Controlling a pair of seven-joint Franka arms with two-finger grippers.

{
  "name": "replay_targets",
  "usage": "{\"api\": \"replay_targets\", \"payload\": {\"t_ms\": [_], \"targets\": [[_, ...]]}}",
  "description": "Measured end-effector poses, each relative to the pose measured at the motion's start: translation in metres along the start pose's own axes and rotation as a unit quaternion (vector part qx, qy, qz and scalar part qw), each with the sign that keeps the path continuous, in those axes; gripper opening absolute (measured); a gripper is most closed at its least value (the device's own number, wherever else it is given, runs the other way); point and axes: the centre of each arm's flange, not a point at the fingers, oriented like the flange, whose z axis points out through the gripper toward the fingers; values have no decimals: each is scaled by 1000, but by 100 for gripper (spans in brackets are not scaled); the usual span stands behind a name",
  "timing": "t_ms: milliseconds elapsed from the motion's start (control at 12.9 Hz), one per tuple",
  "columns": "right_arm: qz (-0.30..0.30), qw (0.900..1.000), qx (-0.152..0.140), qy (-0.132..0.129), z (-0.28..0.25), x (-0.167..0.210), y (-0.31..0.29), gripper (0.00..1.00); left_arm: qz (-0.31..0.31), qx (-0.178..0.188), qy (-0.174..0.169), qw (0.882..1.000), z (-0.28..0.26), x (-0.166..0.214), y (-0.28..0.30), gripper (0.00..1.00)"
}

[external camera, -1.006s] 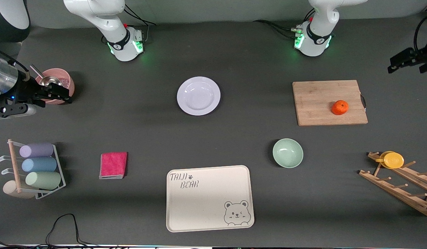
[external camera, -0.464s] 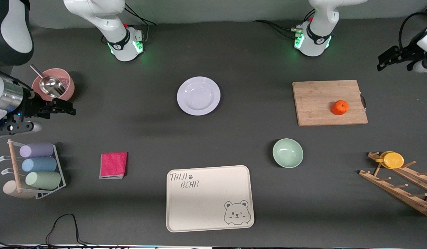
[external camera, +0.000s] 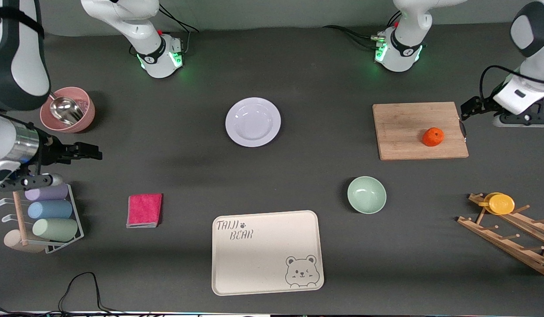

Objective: Place orange and plate with both arms
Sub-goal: 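Move the left gripper down over the orange on the cutting board, then close the left gripper on the orange and lift it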

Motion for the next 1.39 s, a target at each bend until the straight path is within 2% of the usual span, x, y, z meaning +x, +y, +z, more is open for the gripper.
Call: {"api": "replay_targets", "payload": {"t_ms": [696,928,1238,1393], "targets": [[35,999,7,-11,14,7,44,100,12,0,26,1000,142,-36,13,100],[45,999,10,-13,19,9,58,100,18,-2,17,1000,174,-40,16,100],[45,999,9,-5,17,17,59,100,24,-5,2,1000,196,-43,17,100],[46,999,7,8,21,27,62,100,25,-6,-3,1000,207,-44,18,100]]}}
